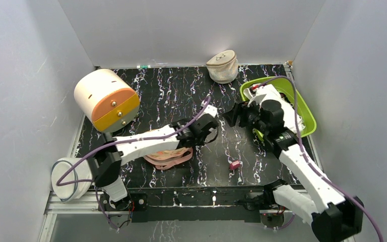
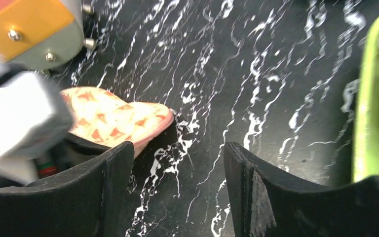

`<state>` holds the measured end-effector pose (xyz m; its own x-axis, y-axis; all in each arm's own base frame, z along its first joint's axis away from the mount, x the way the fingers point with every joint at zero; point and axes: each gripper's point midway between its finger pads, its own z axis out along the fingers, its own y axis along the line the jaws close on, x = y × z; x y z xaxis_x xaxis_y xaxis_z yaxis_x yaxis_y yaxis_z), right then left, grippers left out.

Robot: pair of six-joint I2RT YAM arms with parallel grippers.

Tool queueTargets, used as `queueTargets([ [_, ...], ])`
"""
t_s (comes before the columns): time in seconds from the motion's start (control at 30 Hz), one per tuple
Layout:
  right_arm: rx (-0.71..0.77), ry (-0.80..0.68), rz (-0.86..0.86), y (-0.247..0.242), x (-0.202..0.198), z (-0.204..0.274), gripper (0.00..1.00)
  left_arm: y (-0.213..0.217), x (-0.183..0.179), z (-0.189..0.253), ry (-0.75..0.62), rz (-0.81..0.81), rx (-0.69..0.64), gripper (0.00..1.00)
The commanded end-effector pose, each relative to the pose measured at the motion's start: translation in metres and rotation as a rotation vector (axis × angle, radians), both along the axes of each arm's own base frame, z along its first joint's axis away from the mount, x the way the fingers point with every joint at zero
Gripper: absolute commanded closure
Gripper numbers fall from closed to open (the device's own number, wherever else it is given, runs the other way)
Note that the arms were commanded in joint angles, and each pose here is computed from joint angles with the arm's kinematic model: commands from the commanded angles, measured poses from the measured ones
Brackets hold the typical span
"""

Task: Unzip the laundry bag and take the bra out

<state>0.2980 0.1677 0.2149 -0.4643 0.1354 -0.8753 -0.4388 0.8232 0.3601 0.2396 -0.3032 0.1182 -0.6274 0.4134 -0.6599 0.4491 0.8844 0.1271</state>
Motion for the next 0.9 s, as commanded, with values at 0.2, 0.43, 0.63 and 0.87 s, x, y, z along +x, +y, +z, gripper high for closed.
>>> queueTargets([
  [0.2, -0.030, -0.374, -0.181, -0.057, -0.040, 0.124, 0.23, -0.059, 0.054, 0.017, -0.019, 0.085, -0.050, 0.77],
  [0.43, -0.006, -0.497, -0.279, -0.083, -0.063, 0.162, 0.18, -0.051, 0.063, 0.040, -0.070, 0.011, -0.090, 0.39],
  [0.63, -0.013, -0.503, -0.285, -0.083, -0.059, 0.160, 0.16, -0.006, 0.030, 0.031, -0.069, -0.143, -0.008, 0.07],
  [0.87, 0.004, -0.498, -0.251, -0.071, -0.046, 0.152, 0.16, 0.049, -0.020, 0.004, -0.029, -0.400, 0.159, 0.02],
])
